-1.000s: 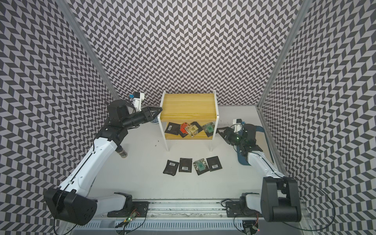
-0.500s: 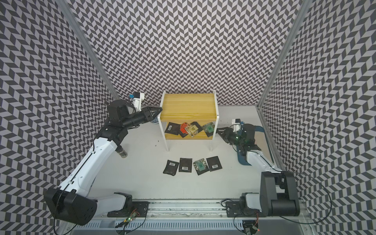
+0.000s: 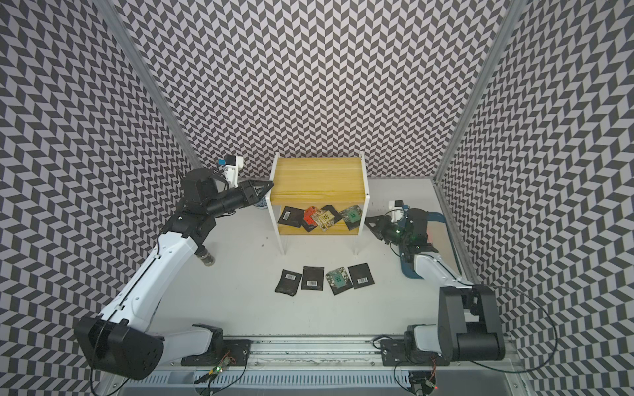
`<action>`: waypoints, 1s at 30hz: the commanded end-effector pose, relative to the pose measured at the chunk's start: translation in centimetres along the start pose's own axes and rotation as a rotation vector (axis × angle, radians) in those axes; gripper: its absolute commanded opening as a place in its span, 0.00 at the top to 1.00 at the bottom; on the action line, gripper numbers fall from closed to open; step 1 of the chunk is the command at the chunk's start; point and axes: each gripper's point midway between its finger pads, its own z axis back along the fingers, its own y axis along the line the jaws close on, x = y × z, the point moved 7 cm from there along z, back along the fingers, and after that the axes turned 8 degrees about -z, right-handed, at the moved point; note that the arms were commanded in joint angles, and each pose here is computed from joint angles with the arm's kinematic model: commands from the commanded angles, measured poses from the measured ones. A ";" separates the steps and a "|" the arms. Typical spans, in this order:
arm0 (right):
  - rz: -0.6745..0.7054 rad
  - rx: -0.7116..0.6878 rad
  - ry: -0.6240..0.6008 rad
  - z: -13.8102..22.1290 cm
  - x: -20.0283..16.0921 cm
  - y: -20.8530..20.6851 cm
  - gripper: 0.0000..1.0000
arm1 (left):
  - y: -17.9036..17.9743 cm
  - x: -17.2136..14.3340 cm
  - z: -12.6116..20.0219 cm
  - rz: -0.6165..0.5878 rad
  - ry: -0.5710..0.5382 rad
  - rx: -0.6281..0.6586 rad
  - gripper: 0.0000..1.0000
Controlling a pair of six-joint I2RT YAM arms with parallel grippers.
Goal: Remove the tea bags from the shelf
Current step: Pick up the tea bag from the shelf.
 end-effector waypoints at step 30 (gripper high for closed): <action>0.055 -0.027 -0.268 8.7 -0.6 0.9 1.00 | 2.6 -2.6 -0.2 0.062 0.091 0.087 0.67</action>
